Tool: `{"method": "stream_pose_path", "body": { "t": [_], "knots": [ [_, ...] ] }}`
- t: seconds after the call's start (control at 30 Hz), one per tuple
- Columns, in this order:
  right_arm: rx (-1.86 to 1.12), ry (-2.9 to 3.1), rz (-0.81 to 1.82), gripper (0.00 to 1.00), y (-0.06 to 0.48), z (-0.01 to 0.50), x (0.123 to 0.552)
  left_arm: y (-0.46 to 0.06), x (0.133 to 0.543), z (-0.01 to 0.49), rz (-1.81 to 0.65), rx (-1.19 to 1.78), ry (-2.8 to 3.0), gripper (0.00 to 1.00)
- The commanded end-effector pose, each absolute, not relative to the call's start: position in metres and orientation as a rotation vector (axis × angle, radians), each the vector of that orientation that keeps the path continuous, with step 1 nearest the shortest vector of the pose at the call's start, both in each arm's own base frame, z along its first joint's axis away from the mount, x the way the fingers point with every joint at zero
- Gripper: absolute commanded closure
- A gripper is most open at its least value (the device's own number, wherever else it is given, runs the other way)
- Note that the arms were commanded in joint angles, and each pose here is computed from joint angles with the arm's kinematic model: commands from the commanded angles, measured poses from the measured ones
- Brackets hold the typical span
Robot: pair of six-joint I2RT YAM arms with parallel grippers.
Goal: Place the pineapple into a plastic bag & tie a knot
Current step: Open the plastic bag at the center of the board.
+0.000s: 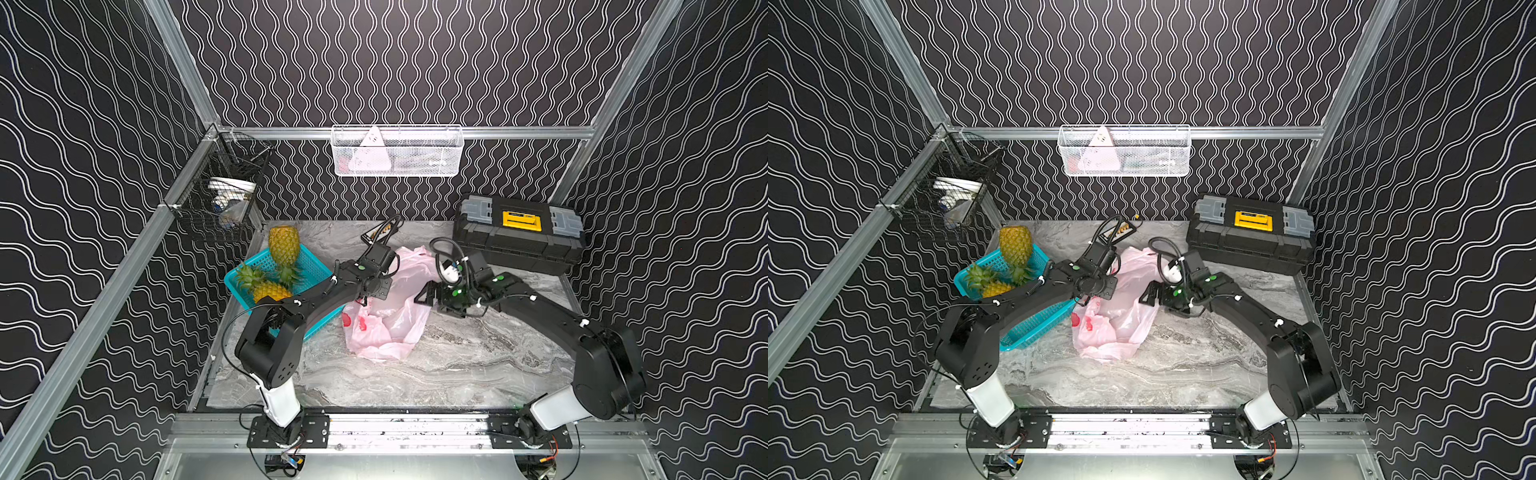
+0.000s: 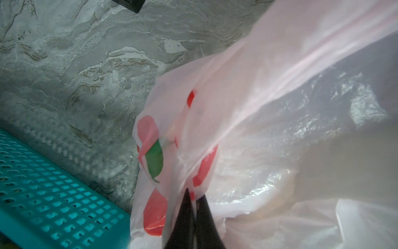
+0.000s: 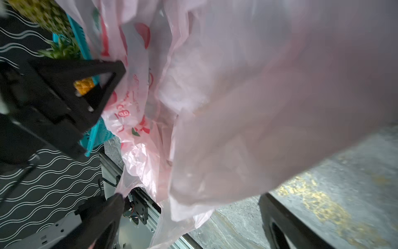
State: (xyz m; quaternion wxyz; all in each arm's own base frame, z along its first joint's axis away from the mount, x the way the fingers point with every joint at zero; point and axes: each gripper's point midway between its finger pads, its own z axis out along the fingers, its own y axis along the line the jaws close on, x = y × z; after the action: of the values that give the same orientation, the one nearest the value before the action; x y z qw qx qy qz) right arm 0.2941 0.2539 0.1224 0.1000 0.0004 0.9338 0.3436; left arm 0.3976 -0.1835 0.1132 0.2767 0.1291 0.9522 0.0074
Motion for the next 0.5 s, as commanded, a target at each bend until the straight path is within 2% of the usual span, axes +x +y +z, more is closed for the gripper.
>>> {"method": "stream_pose_path", "body": {
  "t": [0.0, 0.07, 0.13, 0.17, 0.3, 0.33, 0.37, 0.47],
  "knots": [
    [0.071, 2.709, 1.040, 0.00, 0.262, 0.110, 0.313, -0.185, 0.399, 0.118, -0.029, 0.325, 2.548, 1.00],
    [0.090, 2.702, 1.064, 0.00, 0.266, 0.098, 0.317, -0.184, 0.399, 0.119, -0.043, 0.320, 2.550, 1.00],
    [0.097, 2.666, 1.148, 0.07, 0.275, 0.097, 0.320, -0.183, 0.399, 0.119, -0.057, 0.308, 2.552, 1.00],
    [0.093, 2.646, 1.201, 0.18, 0.281, 0.100, 0.320, -0.182, 0.399, 0.119, -0.066, 0.303, 2.555, 1.00],
    [0.084, 2.543, 1.264, 0.79, 0.280, 0.137, 0.320, -0.170, 0.404, 0.128, -0.098, 0.256, 2.556, 1.00],
    [0.097, 2.534, 1.221, 0.88, 0.270, 0.146, 0.320, -0.165, 0.405, 0.133, -0.102, 0.242, 2.550, 1.00],
    [0.104, 2.516, 1.157, 0.95, 0.257, 0.161, 0.319, -0.158, 0.407, 0.138, -0.099, 0.228, 2.545, 1.00],
    [0.121, 2.525, 0.981, 0.98, 0.216, 0.191, 0.316, -0.145, 0.411, 0.153, -0.102, 0.203, 2.522, 1.00]
  ]
}}
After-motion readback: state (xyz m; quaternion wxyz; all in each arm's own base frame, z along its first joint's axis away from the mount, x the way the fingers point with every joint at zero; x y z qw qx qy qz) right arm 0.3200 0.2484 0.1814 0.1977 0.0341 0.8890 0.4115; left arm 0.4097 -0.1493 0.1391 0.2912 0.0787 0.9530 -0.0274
